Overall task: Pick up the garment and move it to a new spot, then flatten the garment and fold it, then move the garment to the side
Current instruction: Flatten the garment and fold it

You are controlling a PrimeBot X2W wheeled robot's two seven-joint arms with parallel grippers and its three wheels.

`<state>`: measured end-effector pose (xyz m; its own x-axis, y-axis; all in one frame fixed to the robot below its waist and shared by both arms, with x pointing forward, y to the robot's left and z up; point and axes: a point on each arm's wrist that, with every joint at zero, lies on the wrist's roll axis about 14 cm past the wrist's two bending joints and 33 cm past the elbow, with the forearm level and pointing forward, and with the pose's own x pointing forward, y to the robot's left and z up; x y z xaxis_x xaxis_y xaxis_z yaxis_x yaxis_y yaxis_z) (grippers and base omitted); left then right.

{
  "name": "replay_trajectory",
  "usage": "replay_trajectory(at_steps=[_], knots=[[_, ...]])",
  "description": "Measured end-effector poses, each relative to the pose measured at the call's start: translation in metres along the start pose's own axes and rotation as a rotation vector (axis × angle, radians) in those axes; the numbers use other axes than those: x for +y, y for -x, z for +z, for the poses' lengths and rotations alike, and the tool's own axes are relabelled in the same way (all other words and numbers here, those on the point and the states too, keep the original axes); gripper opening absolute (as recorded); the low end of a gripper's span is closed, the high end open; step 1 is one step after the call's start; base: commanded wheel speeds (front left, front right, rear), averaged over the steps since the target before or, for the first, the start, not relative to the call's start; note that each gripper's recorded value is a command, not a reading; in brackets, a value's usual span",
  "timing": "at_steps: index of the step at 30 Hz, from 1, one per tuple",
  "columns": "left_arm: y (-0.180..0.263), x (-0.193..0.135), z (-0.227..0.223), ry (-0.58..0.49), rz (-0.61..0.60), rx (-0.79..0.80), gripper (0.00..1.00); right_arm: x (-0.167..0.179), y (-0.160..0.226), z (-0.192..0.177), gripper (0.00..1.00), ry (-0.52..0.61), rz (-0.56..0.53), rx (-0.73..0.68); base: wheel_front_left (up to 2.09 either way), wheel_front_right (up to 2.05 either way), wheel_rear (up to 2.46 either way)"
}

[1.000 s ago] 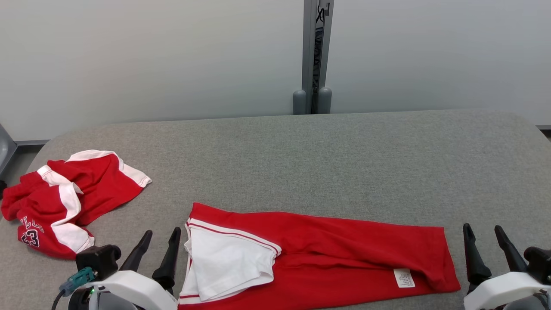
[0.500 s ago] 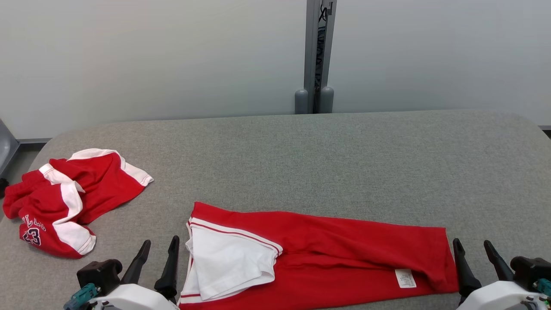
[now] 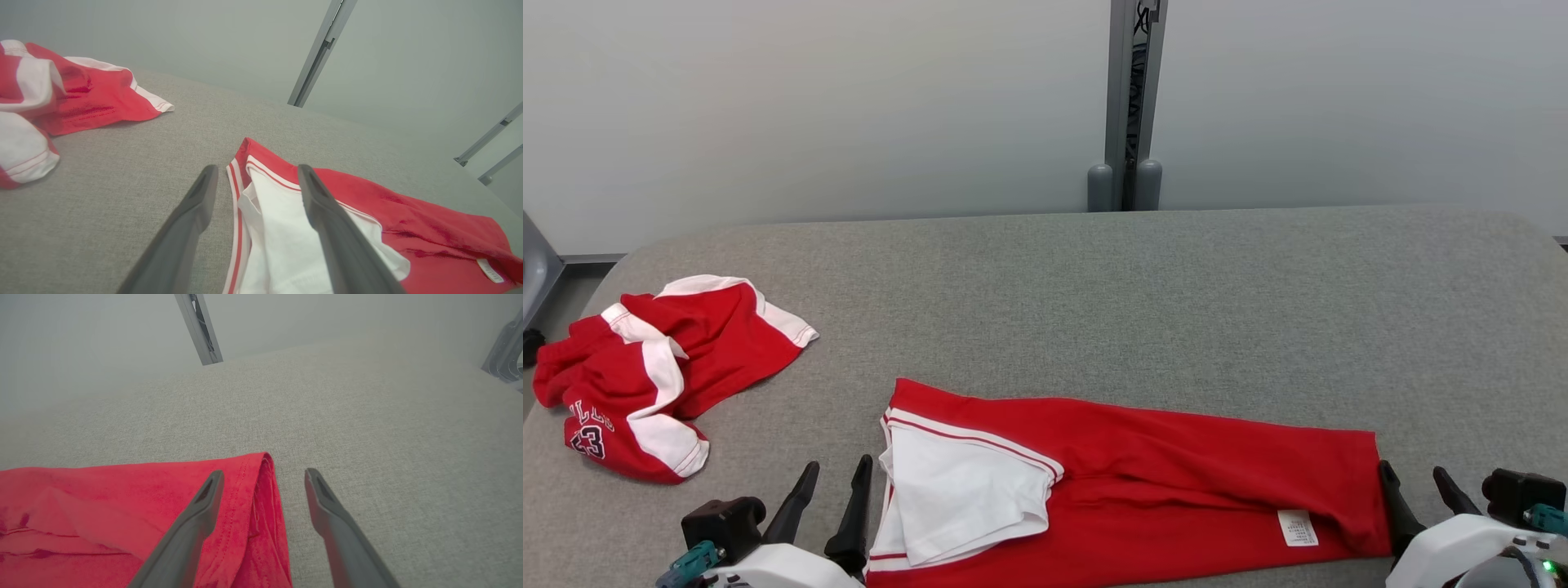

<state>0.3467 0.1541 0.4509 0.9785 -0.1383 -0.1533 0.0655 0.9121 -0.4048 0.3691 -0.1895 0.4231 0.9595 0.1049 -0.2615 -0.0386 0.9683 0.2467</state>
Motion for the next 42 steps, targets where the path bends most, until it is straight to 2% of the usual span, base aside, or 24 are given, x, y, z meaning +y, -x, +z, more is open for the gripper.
replay_trajectory(at_steps=[19,32,33,34,35,36,37,42], knots=[[0.006,0.011,0.0,0.005,0.03,-0.001,1.0,0.001,-0.017,-0.047,1.0,-0.079,-0.031,0.254,0.0,0.0,0.0],[0.009,0.017,0.001,0.001,0.045,-0.001,1.0,0.009,-0.021,-0.058,1.0,-0.13,-0.022,0.31,0.0,0.0,0.0],[0.009,0.018,0.001,0.0,0.046,0.002,1.0,0.01,-0.021,-0.059,0.96,-0.133,-0.021,0.311,0.0,0.0,0.0],[0.009,0.018,0.001,0.0,0.046,0.001,1.0,0.01,-0.021,-0.059,0.6,-0.136,-0.021,0.311,0.0,0.0,0.0],[0.009,0.018,0.001,-0.001,0.047,0.002,1.0,0.011,-0.022,-0.059,0.4,-0.139,-0.02,0.313,0.0,0.0,0.0],[0.01,0.018,0.001,-0.001,0.047,0.002,1.0,0.011,-0.022,-0.06,0.08,-0.142,-0.019,0.317,0.0,0.0,0.0],[0.01,0.018,0.001,-0.002,0.047,0.003,1.0,0.011,-0.022,-0.06,0.0,-0.143,-0.019,0.317,0.0,0.0,0.0],[0.011,0.02,0.004,-0.006,0.049,-0.003,1.0,0.016,-0.023,-0.058,0.0,-0.151,-0.006,0.293,0.0,0.0,0.0]])
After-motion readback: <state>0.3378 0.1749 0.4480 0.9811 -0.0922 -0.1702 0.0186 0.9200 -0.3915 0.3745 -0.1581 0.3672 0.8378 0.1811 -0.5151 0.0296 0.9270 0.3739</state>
